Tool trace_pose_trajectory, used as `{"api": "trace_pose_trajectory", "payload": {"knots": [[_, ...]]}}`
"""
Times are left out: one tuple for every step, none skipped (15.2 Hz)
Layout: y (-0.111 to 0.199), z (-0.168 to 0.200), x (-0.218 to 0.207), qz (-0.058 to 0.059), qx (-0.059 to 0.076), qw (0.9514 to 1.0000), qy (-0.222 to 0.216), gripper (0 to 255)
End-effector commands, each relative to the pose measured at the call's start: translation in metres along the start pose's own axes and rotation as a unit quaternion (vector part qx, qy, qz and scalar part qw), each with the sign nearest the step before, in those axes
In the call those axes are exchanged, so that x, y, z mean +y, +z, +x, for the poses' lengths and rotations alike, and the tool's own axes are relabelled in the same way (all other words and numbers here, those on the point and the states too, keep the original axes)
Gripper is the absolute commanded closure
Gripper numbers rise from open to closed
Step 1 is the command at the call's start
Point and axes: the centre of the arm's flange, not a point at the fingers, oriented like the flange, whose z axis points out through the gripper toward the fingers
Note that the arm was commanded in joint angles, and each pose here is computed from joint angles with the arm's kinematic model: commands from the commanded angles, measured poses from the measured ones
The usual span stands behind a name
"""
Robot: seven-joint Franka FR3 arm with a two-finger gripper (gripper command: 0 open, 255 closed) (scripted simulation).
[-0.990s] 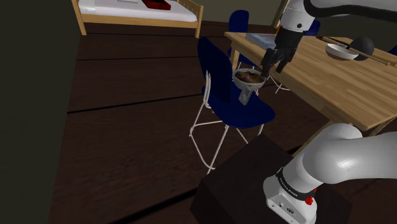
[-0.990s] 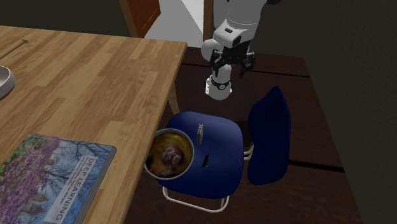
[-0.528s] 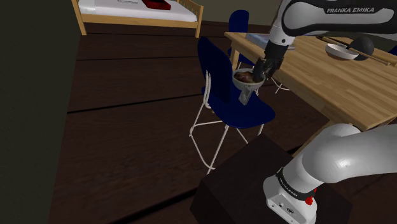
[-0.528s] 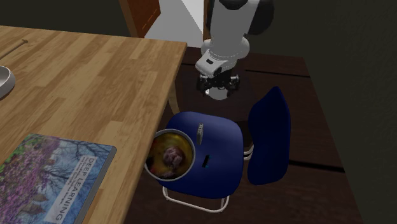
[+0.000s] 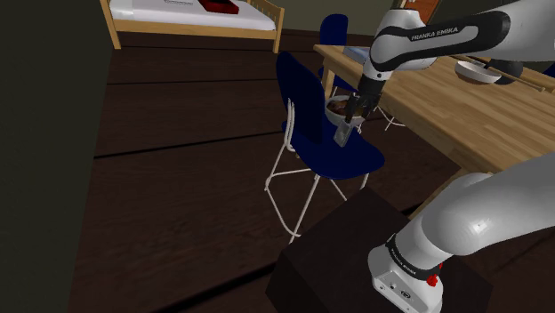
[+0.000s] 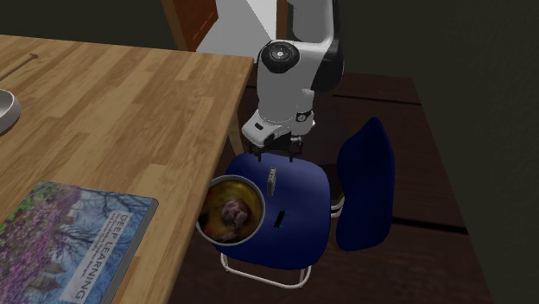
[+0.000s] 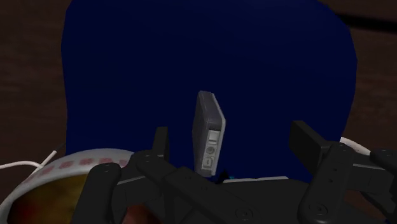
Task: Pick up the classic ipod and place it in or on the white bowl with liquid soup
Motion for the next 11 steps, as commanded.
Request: {"api": "trace_pose_trajectory", "payload": {"knots": [[0.018, 0.007, 0.006, 0.001, 0.000, 1.0000, 0.000, 0], [0.024, 0.007, 0.006, 0.001, 0.000, 1.0000, 0.000, 0], [0.029, 0.007, 0.006, 0.001, 0.000, 1.0000, 0.000, 0], [0.034, 0.007, 0.006, 0.001, 0.000, 1.0000, 0.000, 0], [0.040, 0.007, 0.006, 0.001, 0.000, 1.0000, 0.000, 0], [0.045, 0.007, 0.006, 0.001, 0.000, 1.0000, 0.000, 0], [0.050, 0.007, 0.006, 0.001, 0.000, 1.0000, 0.000, 0], [0.053, 0.007, 0.006, 0.001, 0.000, 1.0000, 0.000, 0], [0.053, 0.007, 0.006, 0.001, 0.000, 1.0000, 0.000, 0], [0.053, 0.007, 0.006, 0.001, 0.000, 1.0000, 0.000, 0], [0.053, 0.007, 0.006, 0.001, 0.000, 1.0000, 0.000, 0]]}}
